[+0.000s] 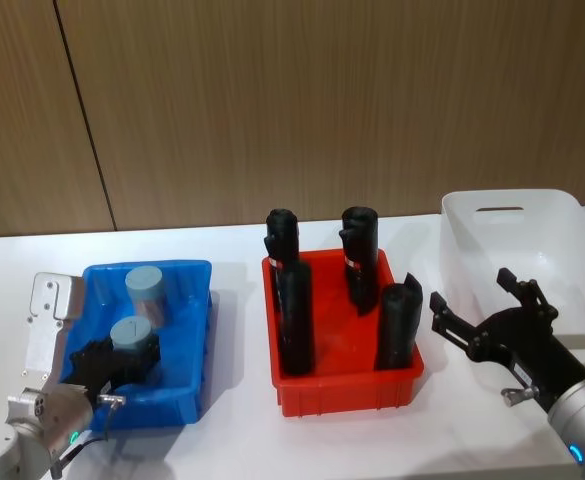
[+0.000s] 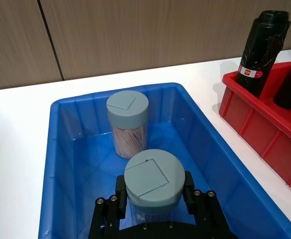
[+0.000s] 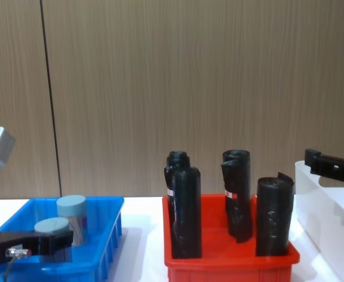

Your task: Pick the cotton swabs from the blue box and place them into the white box.

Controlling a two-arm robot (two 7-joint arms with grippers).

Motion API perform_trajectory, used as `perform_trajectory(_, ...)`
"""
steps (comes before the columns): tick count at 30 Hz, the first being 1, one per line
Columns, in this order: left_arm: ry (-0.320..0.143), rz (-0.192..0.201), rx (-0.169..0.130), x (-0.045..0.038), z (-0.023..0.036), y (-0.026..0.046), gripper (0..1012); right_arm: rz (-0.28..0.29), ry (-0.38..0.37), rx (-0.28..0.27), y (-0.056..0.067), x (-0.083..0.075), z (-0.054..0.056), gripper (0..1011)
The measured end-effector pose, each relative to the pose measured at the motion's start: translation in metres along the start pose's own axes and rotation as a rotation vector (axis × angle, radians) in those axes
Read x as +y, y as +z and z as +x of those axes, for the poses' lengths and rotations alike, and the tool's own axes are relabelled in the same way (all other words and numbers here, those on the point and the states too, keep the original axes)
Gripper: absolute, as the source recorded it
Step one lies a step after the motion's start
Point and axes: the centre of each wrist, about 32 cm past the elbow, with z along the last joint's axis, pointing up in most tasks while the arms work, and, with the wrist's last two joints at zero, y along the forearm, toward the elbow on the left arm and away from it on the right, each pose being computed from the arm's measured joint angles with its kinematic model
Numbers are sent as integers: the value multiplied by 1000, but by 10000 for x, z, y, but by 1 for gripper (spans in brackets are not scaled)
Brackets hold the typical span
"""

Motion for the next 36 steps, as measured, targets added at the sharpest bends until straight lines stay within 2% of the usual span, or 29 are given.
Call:
perform_trajectory(10, 0, -52, -31, 44, -51, 24, 660, 0, 0, 0, 0, 0, 0, 1002)
perform_trajectory(18, -32, -138, -77, 146, -94, 116, 660, 0, 0, 0, 0, 0, 0, 1001)
perform_trajectory(26, -113, -209, -122, 260, -99, 249, 659, 0, 0, 0, 0, 0, 0, 1002)
perform_trajectory(36, -245, -256, -153, 353, -80, 377, 660, 0, 0, 0, 0, 0, 0, 1001)
